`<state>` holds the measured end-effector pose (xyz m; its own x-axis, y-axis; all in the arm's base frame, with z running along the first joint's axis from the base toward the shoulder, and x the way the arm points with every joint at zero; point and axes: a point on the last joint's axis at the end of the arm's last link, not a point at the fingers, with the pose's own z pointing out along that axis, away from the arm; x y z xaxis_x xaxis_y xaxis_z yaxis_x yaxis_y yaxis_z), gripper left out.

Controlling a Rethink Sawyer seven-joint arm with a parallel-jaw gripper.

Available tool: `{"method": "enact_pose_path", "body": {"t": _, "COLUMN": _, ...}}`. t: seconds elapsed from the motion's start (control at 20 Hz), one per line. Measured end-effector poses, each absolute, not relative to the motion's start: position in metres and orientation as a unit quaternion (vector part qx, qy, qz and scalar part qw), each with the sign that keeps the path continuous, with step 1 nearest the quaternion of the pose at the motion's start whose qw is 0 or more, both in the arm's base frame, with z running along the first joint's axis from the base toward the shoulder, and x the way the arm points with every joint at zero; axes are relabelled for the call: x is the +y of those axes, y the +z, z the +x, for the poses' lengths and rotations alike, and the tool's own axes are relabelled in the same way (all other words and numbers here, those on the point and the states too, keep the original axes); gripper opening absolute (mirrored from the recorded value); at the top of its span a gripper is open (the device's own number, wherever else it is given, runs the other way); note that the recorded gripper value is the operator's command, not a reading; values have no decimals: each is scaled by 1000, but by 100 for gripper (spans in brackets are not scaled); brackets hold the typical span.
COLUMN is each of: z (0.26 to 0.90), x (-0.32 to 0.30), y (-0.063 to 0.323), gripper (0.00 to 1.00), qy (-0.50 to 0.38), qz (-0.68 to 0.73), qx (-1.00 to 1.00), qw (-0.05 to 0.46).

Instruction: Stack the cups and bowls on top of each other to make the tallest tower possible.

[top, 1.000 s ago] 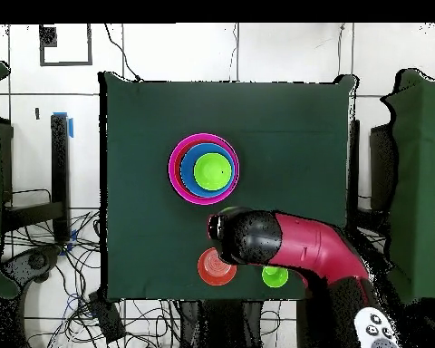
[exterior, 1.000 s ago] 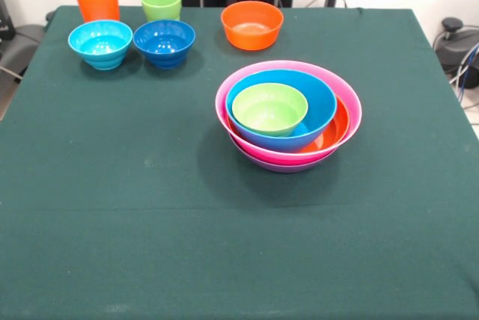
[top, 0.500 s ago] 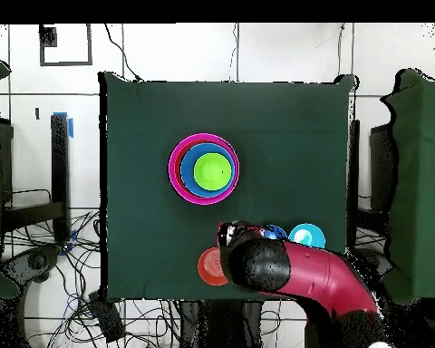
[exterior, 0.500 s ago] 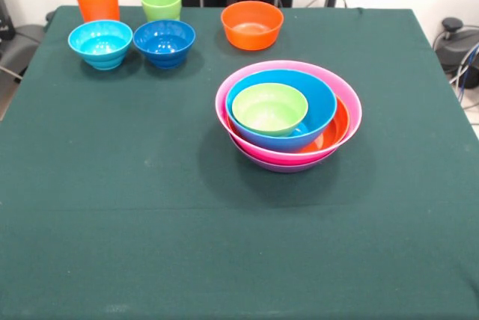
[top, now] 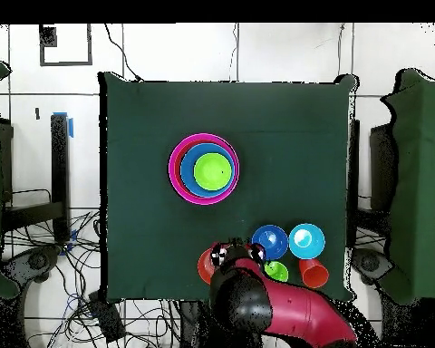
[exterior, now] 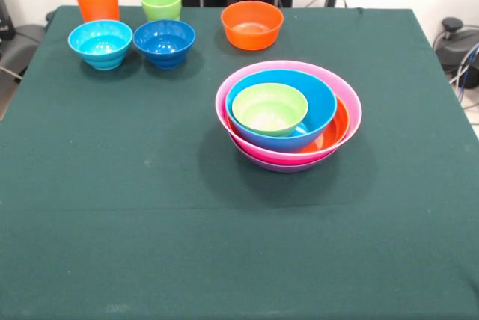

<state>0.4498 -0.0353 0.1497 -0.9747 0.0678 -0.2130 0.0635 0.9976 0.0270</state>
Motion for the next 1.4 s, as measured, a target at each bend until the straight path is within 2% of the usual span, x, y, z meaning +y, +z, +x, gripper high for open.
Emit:
{"method": "enact_pose_path", "body": {"t": 0.3, "z": 425, "x": -26, "y": 137, "gripper": 0, "qy": 0, "qz": 11, "qx": 990, "qw": 139}}
{"method": "enact_pose_path", "body": {"t": 0.8, "z": 392, "x": -14, "y": 94, "gripper": 0, "qy": -4, "qz": -10, "qx": 981, "qw": 192}}
{"method": "enact_pose_path", "body": {"t": 1.4, "z": 363, "x": -5, "y": 64, "gripper": 0, "qy": 15, "qz": -9, "qx": 985, "qw": 173}}
